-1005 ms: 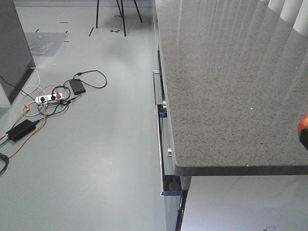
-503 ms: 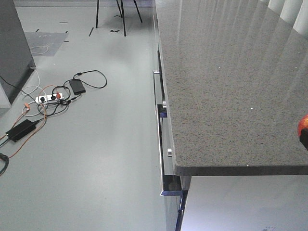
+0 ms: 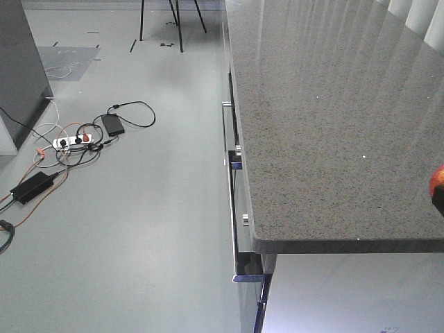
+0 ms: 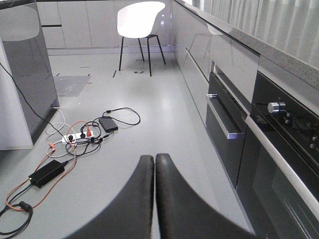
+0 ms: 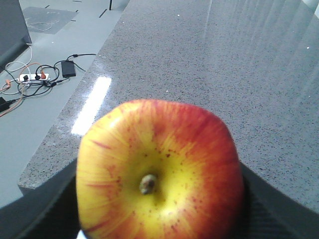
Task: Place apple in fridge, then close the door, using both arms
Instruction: 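Lift the apple off the counter with the right gripper, then drive the base away from the counter, holding the apple in the right gripper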
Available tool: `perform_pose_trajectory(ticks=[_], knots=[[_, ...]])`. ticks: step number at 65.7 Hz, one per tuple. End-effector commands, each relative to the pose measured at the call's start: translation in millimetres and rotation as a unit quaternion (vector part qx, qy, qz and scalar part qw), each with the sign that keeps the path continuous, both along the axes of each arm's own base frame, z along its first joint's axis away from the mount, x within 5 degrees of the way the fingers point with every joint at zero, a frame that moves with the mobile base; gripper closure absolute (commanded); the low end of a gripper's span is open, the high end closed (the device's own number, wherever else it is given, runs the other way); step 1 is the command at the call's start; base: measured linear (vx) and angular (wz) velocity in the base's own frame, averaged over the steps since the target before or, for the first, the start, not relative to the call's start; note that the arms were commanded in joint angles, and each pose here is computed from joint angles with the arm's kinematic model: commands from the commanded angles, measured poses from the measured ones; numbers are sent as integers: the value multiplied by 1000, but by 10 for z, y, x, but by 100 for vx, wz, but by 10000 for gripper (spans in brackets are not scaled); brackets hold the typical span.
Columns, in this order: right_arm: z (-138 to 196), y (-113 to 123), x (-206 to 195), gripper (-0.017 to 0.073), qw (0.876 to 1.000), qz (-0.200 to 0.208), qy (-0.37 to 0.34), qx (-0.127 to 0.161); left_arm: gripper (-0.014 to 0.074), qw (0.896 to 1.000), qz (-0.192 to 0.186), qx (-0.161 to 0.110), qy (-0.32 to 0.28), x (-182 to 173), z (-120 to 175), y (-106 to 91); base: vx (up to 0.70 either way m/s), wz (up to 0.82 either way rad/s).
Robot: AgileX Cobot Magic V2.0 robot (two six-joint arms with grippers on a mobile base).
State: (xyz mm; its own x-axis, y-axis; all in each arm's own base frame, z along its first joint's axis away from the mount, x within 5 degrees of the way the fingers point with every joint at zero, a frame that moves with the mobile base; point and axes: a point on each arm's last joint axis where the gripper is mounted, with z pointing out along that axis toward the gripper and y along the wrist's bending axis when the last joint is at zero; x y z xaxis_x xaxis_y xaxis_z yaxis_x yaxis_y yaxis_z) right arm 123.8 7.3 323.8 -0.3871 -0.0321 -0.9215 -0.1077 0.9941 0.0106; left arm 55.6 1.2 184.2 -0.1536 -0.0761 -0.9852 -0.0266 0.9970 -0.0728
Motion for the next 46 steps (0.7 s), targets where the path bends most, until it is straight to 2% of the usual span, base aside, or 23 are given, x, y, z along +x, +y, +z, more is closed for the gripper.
perform_pose_trajectory(ticks=[1,46], knots=[[167,-24,19,372,998,-14,-57,-2,599,999,-5,-6,-34,4,11,-8,-1,4],[165,-24,18,372,998,-14,-56,-2,599,999,-5,-6,-34,4,11,-8,-4,15]])
